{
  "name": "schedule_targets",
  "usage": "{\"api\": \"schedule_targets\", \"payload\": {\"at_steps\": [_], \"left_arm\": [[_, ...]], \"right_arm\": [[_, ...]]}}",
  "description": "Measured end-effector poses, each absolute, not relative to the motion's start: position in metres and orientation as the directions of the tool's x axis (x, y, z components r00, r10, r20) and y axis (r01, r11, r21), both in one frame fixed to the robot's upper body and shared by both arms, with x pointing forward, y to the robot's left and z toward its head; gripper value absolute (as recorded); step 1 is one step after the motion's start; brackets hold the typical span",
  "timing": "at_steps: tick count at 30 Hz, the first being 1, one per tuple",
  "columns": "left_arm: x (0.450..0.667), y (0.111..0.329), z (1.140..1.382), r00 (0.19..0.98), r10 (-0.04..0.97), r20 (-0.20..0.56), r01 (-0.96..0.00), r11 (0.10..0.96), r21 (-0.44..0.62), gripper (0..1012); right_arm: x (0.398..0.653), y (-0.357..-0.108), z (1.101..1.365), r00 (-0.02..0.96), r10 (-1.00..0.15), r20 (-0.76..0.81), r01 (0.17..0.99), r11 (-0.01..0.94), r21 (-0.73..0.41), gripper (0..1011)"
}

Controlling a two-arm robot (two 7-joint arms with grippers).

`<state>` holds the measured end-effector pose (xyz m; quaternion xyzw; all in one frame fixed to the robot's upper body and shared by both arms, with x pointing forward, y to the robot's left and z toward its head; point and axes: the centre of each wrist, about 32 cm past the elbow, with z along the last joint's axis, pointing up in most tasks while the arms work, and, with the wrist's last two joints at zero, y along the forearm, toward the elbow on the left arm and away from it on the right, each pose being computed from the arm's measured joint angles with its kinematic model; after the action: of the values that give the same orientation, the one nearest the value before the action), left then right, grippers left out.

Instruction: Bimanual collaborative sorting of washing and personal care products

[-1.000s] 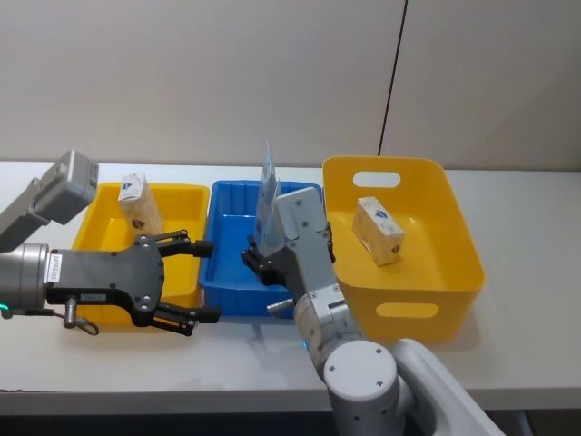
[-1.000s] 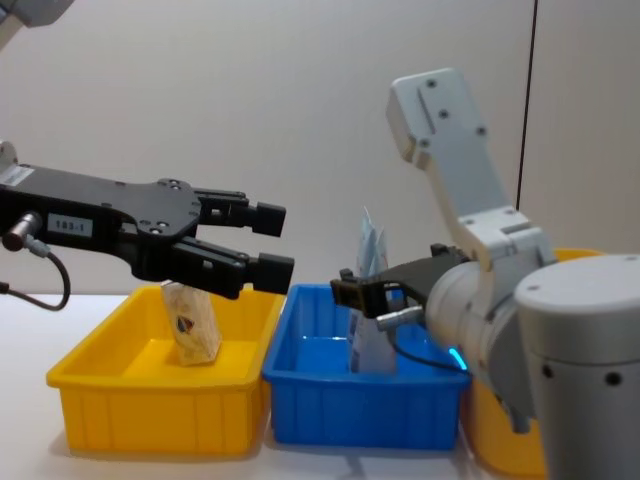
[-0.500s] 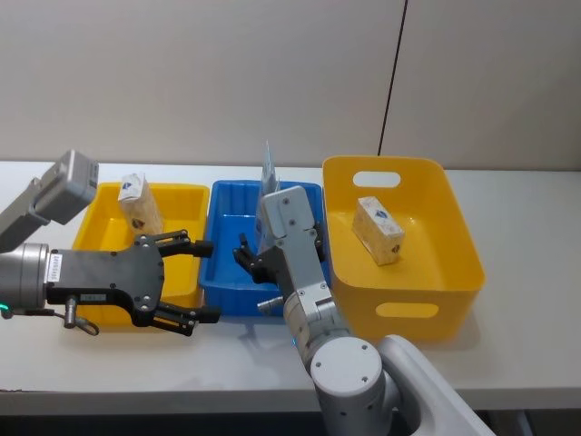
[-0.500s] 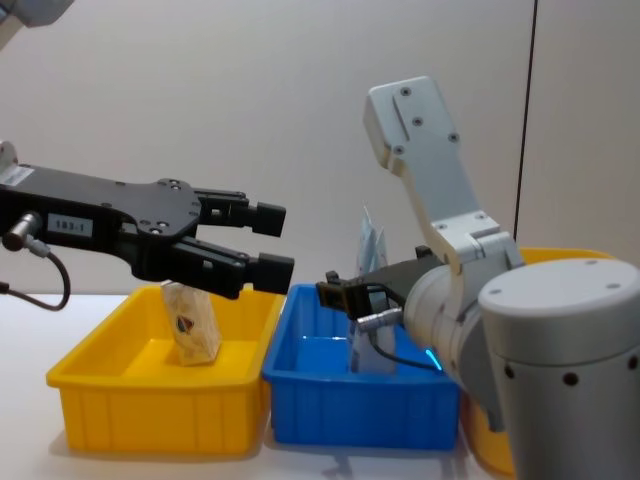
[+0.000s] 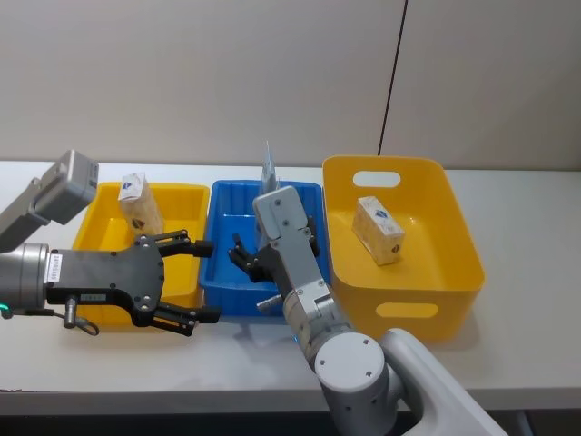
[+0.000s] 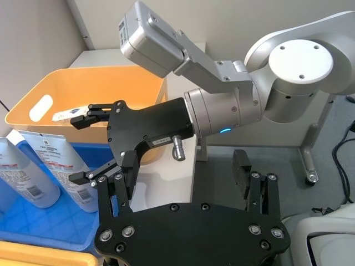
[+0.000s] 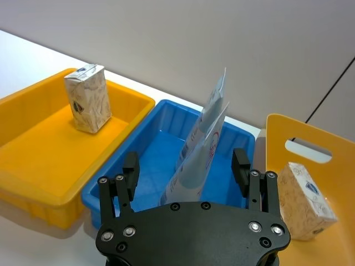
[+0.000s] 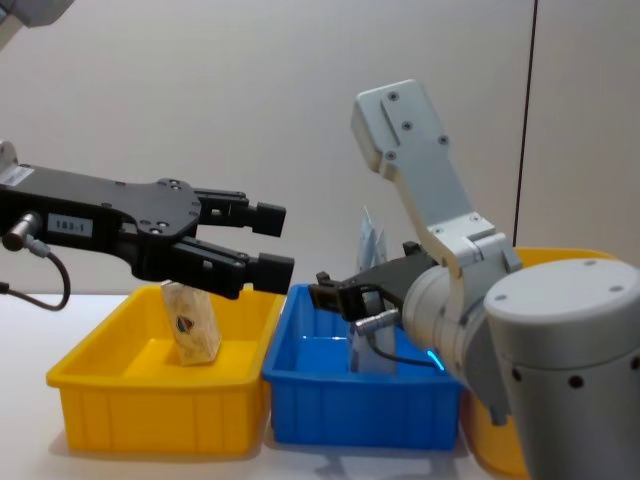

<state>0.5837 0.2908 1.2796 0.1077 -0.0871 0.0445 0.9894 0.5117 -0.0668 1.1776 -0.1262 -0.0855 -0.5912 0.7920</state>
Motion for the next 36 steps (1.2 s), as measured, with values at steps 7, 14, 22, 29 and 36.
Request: {"api": "schedule_targets", "payload": {"at_steps": [7,14,22,29,36], "left_arm": [[0.584,0.291,1.28,0.981,0.069,0.182,-0.107,0.973,0.205,1001],[0.584,0.291,1.28,0.981,0.069,0.182,-0.107,0.973,0.205,1001],[0.584,0.291,1.28,0.981,0.069,0.182,-0.107,0.973,0.205,1001],[0.584,0.291,1.28,0.981,0.069,0.182,-0.107,0.973,0.205,1001],[0.584,0.291,1.28,0.981,0.069,0.182,-0.107,0.973,0.205,1001]], "right_arm": [[0.518,-0.071,1.175,0.305,-0.9,0.31,0.952,0.291,-0.093,1004],[0.523,-0.076,1.174,0.308,-0.895,0.323,0.951,0.295,-0.09,1004],[0.527,-0.081,1.173,0.298,-0.897,0.326,0.954,0.285,-0.088,1004],[0.529,-0.083,1.172,0.292,-0.9,0.325,0.956,0.278,-0.09,1004],[0.531,-0.082,1.171,0.288,-0.901,0.323,0.958,0.274,-0.089,1003]]}}
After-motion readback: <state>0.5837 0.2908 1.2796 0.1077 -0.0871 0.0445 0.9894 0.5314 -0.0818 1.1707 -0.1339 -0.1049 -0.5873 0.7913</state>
